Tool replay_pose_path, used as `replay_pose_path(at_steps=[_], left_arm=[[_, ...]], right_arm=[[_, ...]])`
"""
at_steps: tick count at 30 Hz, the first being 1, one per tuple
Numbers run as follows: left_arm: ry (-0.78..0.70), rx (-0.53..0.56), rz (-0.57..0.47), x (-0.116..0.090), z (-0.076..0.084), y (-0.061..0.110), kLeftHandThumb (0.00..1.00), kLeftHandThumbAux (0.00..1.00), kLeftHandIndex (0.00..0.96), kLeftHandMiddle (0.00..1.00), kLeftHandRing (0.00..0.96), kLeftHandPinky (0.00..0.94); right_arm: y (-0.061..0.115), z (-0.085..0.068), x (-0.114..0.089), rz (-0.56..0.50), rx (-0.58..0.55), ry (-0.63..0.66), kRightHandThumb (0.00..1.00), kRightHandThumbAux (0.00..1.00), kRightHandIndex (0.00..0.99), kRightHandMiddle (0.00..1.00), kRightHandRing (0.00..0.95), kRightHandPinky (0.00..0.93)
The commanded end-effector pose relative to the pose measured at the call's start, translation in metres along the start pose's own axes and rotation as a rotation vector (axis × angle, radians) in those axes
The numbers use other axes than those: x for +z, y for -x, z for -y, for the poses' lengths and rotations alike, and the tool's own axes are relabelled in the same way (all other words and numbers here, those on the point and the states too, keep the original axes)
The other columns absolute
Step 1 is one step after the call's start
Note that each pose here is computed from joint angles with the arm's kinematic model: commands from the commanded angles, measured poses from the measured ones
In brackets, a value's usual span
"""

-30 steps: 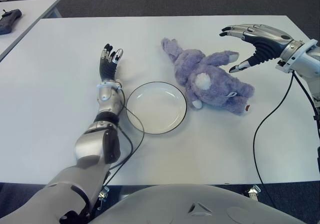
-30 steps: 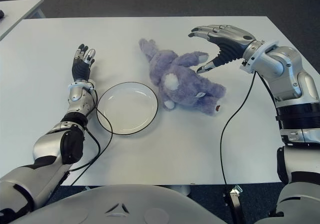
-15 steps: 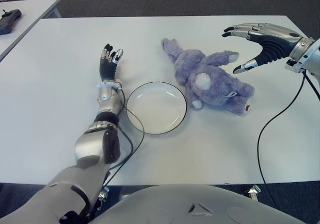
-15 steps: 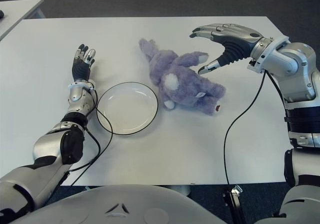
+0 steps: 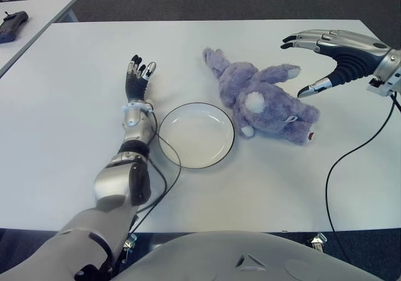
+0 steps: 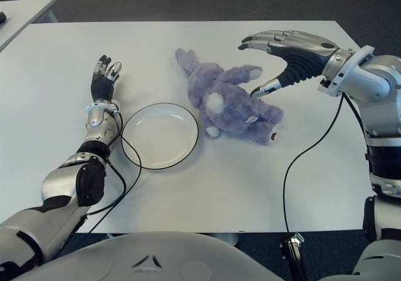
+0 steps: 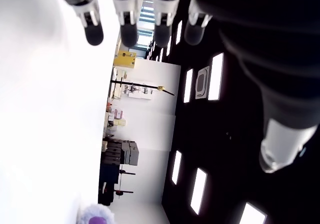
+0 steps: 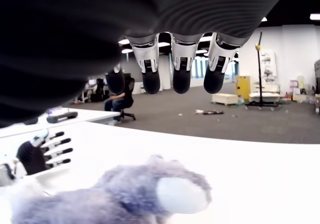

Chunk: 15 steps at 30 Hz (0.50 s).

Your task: Put the doll into the plate.

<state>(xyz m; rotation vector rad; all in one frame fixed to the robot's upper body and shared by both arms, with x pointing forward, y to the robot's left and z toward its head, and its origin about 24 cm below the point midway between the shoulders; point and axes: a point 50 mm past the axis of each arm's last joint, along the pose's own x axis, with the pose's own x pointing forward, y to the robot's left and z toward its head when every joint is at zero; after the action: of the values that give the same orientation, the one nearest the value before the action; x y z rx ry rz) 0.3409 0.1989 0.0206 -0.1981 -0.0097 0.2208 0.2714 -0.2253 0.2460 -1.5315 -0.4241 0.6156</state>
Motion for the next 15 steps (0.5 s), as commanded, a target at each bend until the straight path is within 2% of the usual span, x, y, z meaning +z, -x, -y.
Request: replay_pose_path(at_steps=[1,4,7,12,15], left_arm=[[0.012,0.129,-0.48,-0.105,-0.029,0.084,0.0,0.64,0.0,0.065,0.042,0.014],[0.007,0.13,-0.484,-0.105,-0.029,0.084,0.0,0.644,0.0,0.067,0.042,0.014],[0.004,0.132,-0.491,-0.105,-0.029,0.084,0.0,0.65,0.001,0.07,0.042,0.015],[0.027,0.134,-0.487,-0.105,-0.03,0.084,0.0,0.644,0.006,0.066,0.041,0.02],[0.04,0.133,-0.481,-0.105,-0.03,0.084,0.0,0.639,0.008,0.063,0.041,0.02]], right_arm=[[0.008,-0.009,0.017,0.05,-0.007,0.016,0.062,0.347,0.0,0.0,0.033,0.13],[0.005,-0.016,0.023,0.087,-0.045,0.042,0.099,0.354,0.0,0.0,0.039,0.163],[0.002,-0.022,0.028,0.127,-0.082,0.051,0.179,0.36,0.0,0.0,0.049,0.204],[-0.003,-0.033,0.03,0.174,-0.096,0.047,0.216,0.362,0.0,0.0,0.069,0.252],[-0.004,-0.042,0.029,0.197,-0.115,0.038,0.224,0.362,0.0,0.0,0.08,0.243]])
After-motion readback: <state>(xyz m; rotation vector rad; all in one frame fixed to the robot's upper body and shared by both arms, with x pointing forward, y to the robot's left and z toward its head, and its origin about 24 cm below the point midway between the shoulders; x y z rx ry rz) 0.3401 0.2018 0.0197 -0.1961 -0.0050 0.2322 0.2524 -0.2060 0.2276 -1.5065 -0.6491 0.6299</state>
